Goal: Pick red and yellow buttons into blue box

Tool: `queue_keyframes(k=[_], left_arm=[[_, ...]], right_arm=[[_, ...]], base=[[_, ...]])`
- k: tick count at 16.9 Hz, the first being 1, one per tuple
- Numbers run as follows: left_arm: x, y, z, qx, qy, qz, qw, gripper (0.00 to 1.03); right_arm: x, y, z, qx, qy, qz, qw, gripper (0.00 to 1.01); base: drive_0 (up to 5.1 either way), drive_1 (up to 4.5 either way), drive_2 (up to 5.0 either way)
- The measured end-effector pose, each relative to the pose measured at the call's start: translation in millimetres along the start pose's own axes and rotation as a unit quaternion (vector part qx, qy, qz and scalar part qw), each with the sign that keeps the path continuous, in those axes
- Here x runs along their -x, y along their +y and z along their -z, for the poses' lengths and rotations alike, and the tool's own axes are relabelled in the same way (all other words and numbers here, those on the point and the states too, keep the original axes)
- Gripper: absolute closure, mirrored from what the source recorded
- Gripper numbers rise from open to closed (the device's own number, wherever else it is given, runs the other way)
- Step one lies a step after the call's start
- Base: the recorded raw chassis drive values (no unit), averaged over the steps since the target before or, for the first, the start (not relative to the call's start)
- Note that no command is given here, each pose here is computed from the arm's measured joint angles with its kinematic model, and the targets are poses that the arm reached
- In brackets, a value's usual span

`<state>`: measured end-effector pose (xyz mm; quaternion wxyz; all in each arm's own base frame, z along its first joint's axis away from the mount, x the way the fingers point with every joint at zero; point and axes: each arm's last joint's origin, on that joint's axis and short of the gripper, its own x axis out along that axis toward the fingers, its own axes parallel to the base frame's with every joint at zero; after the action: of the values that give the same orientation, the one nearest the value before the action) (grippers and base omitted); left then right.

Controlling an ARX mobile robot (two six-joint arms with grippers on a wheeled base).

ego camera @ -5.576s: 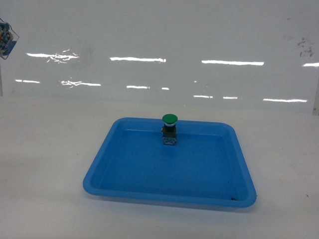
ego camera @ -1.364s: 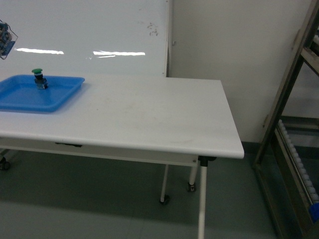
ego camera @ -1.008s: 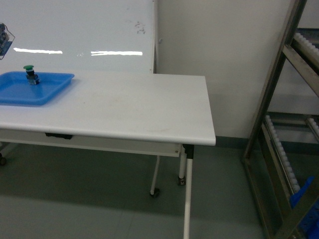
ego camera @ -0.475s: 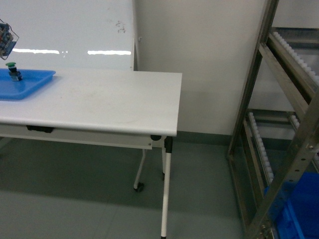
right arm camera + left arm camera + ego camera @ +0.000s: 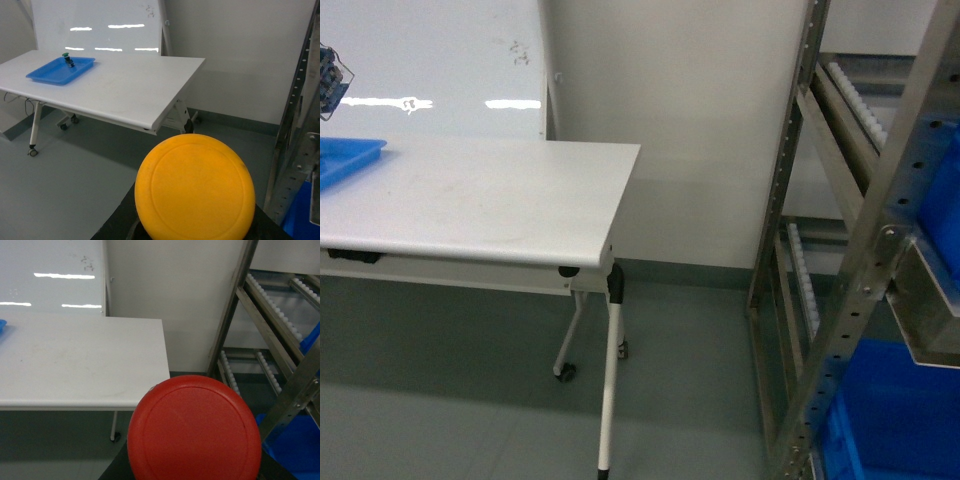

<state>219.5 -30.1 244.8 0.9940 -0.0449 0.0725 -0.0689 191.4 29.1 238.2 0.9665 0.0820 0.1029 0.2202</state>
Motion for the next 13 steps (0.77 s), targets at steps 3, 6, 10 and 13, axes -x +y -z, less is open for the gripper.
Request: queue_keyframes(k=[3,6,10,13], left_arm=[[0.2,0.0,0.0,0.0,0.001,0.0,1.0,0.79],[0.3,0.0,-0.1,0.0,0.0,0.0,1.0,0.79],[0.2,0.0,0.0,0.0,0.001,0.0,1.0,0.79],[0.4,0.0,-0.4,0.0,-0.001,0.0,1.0,0.79]], right_arm=[[0.0,0.0,0.0,0.0,0.0,0.0,1.0,0.75],[0.0,0.0,0.0,0.0,0.0,0.0,1.0,0.75],[-0.1,-0.1,0.3,0.0,0.001,0.001,1.0,0.75],[0.1,0.0,-0.3,0.0,-0.001,0.0,1.0,0.75]], base=[[4.8,-3.55,-1.3],[4.8,-3.55,-1.3],[4.8,-3.55,-1.3],[4.8,-3.55,-1.3]])
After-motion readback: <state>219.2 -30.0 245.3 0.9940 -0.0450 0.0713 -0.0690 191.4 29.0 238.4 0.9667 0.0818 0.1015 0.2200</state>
